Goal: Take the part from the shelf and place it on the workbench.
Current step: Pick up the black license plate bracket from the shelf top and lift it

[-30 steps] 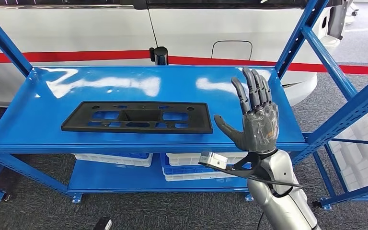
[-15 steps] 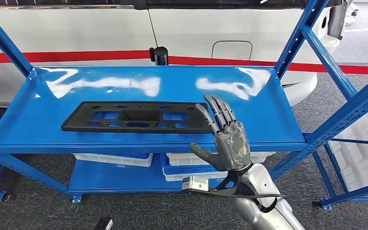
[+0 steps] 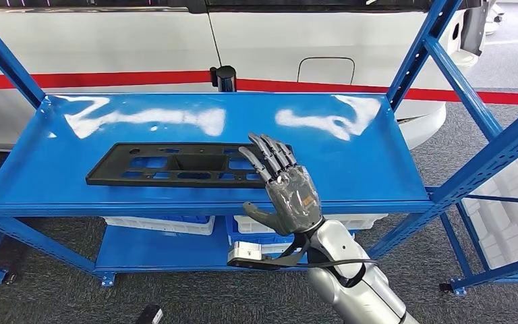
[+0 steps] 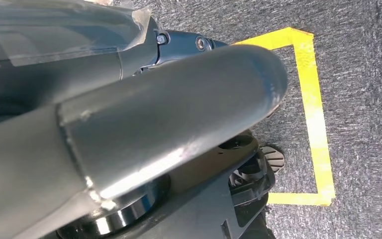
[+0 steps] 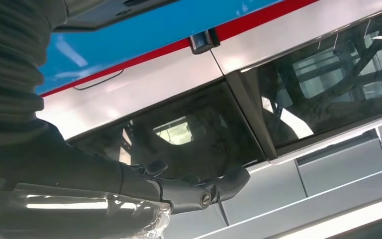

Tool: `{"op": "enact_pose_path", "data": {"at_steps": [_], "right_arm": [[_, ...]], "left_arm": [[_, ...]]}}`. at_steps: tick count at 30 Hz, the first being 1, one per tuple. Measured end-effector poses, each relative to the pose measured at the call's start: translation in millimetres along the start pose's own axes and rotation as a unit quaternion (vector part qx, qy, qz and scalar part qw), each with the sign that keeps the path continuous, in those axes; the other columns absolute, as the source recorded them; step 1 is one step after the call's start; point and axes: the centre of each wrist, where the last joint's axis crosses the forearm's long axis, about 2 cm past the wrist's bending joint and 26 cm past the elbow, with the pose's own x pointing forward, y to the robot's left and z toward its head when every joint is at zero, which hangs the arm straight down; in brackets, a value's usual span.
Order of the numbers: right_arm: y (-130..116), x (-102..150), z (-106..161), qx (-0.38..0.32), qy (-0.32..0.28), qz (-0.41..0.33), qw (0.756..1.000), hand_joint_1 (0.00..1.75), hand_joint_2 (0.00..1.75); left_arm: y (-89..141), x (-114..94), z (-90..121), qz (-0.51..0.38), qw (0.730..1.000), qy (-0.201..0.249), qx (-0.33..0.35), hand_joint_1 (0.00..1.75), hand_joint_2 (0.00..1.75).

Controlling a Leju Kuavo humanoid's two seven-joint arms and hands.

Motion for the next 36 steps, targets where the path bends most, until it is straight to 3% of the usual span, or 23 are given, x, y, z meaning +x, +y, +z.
{"op": "enact_pose_path", "data": {"at_steps": [7, 13, 27, 36], "right_arm": [[15, 8, -30, 0.032, 0.007, 0.019, 0.999, 0.00, 1.75], [26, 11, -41, 0.055, 0.011, 0.021, 0.998, 0.00, 1.75], [49, 17, -36, 0.109, 0.017, 0.023, 0.994, 0.00, 1.75], [64, 7, -30, 0.130, 0.045, 0.070, 0.988, 0.00, 1.75]], "left_arm": [[-2, 4, 0, -0.003, 1.000, 0.007, -0.002, 0.00, 0.00], [-3, 5, -1, -0.001, 1.000, 0.007, -0.003, 0.00, 0.00], [-3, 6, -1, 0.002, 1.000, 0.011, -0.004, 0.00, 0.00], [-6, 3, 0, 0.007, 1.000, 0.012, -0.004, 0.00, 0.00]]}}
